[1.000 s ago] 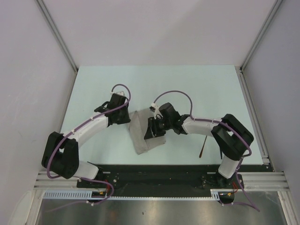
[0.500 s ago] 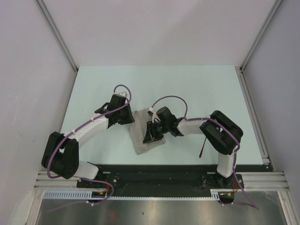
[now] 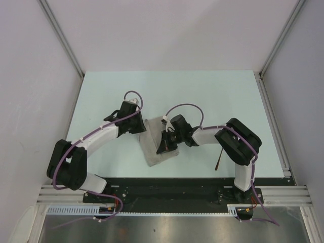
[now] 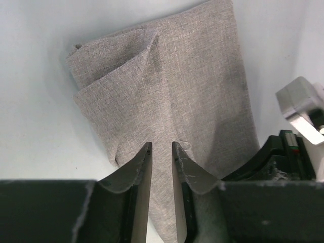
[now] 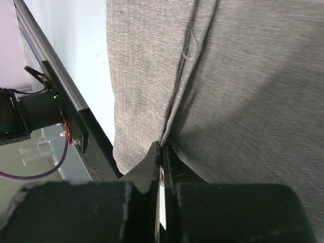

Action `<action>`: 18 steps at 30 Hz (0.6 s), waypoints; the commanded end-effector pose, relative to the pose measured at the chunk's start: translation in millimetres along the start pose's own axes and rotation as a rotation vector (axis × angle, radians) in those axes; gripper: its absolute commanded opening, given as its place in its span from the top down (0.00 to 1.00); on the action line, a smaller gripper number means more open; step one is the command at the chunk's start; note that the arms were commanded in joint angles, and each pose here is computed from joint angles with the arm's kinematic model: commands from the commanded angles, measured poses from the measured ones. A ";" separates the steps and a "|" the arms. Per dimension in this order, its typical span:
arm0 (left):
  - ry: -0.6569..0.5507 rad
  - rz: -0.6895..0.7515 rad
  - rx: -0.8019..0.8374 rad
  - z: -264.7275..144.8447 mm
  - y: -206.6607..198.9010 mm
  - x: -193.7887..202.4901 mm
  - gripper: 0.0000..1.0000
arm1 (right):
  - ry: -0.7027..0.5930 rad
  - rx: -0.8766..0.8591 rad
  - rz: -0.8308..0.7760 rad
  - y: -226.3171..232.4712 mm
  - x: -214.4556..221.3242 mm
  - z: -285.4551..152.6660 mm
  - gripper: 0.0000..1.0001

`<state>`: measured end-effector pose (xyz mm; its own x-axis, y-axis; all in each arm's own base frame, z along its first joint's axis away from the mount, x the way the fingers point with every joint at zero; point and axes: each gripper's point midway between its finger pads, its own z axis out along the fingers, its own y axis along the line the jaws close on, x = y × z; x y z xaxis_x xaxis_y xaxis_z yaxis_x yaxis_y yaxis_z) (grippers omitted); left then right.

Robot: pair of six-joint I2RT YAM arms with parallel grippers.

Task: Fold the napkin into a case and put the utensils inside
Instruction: Smooth out the 2/3-rectangle-folded napkin at the center of the board.

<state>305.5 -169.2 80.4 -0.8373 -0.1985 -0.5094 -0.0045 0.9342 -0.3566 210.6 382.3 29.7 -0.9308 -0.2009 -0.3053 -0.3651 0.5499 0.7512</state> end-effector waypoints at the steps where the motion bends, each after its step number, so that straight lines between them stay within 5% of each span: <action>1: -0.060 -0.011 -0.008 4.0 -5.7 -22.6 0.75 | -0.048 -0.025 -0.024 9.1 -13.5 -15.7 1.00; 18: -0.121 -0.012 -0.129 10.6 15.2 -50.5 0.77 | -0.050 -0.002 0.003 -7.0 -10.4 -20.2 1.00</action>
<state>333.4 -154.0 84.6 -0.7921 -0.2339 -0.5638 -0.0766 0.9545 -0.2884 216.5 362.6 27.1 -0.9430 -0.1639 -0.2895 -0.3297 0.5766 0.7475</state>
